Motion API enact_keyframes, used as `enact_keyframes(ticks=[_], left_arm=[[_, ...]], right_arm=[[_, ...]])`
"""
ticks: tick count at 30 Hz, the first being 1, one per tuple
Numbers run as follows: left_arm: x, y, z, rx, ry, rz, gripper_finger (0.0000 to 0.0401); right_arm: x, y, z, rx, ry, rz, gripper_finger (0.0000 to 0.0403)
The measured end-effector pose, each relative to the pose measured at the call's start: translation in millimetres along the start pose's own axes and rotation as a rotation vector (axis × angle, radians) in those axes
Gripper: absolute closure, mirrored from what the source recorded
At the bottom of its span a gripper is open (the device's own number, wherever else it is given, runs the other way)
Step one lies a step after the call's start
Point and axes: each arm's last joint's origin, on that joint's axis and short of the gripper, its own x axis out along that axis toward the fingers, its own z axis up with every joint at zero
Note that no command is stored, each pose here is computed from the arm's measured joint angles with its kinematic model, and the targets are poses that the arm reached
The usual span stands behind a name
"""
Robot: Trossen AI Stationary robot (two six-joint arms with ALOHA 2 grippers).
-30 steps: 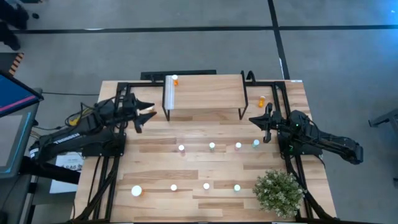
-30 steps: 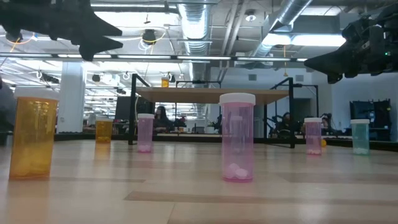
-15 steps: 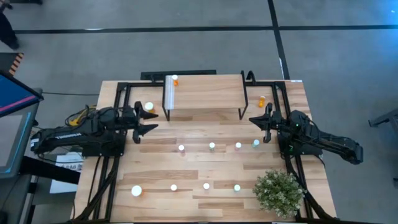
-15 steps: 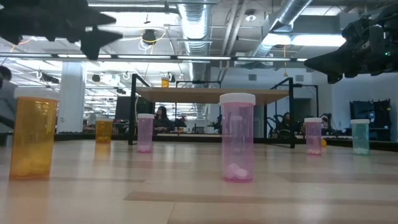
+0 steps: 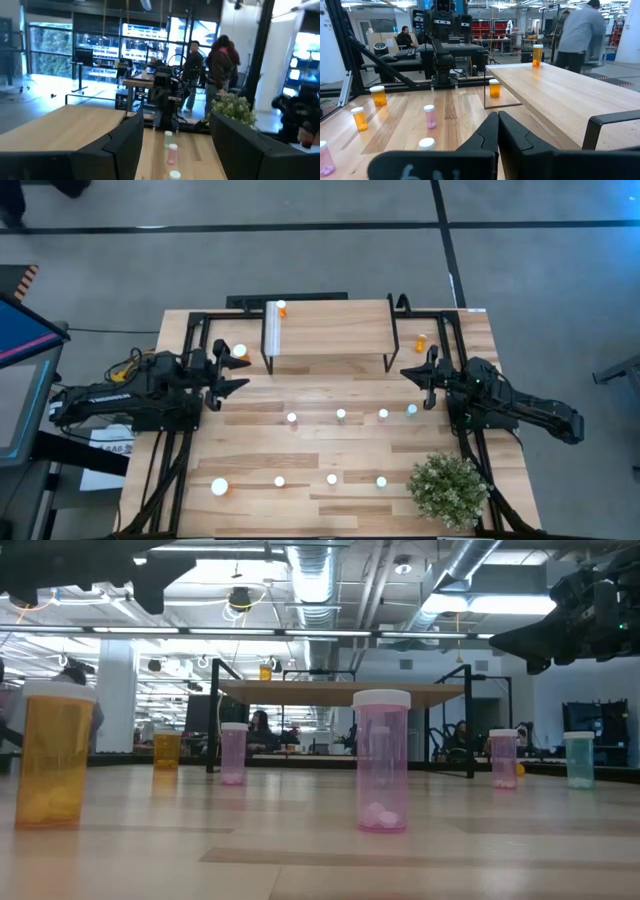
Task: Pick and place medicine bottles onto shelf by color
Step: Put the top right pink pill bottle on the shelf
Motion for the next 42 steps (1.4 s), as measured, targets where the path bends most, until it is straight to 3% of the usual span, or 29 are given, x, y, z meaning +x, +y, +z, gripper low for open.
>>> enact_keyframes(ticks=[7, 11, 16, 22, 25, 29, 37, 42], left_arm=[[-3.2, 1.4, 15.1, -0.014, -0.171, 0.12, 0.0186], [-2.2, 2.7, 9.4, -0.013, -0.114, 0.139, 0.0186], [1.5, 6.9, -3.7, -0.067, 0.006, 0.204, 0.0186], [4.1, 4.8, 5.7, -0.127, -0.097, 0.147, 0.0186], [3.6, 3.0, 11.3, -0.12, -0.149, 0.107, 0.0186], [4.2, 3.4, 8.5, -0.123, -0.12, 0.111, 0.0186], [4.6, 1.9, 6.2, -0.124, -0.092, 0.086, 0.0186], [5.6, 1.6, 3.5, -0.117, -0.066, 0.085, 0.0186]], right_arm=[[-0.1, 0.2, 5.3, 0.025, -0.055, 0.0, 0.0376], [-0.9, -0.2, 12.9, 0.135, -0.131, -0.012, 0.0376], [-4.5, -1.1, 31.3, 0.158, -0.195, -0.076, 0.0373], [-14.3, 1.6, 64.4, 0.155, -0.223, -0.078, 0.0362], [-16.8, 2.2, 77.9, 0.212, -0.204, -0.085, 0.0357], [-14.4, 6.3, 101.1, 0.24, -0.23, 0.004, 0.0355], [19.9, 16.7, 126.8, 0.297, -0.077, 0.125, 0.0355], [40.6, 33.9, 145.9, 0.214, 0.012, 0.22, 0.0355]])
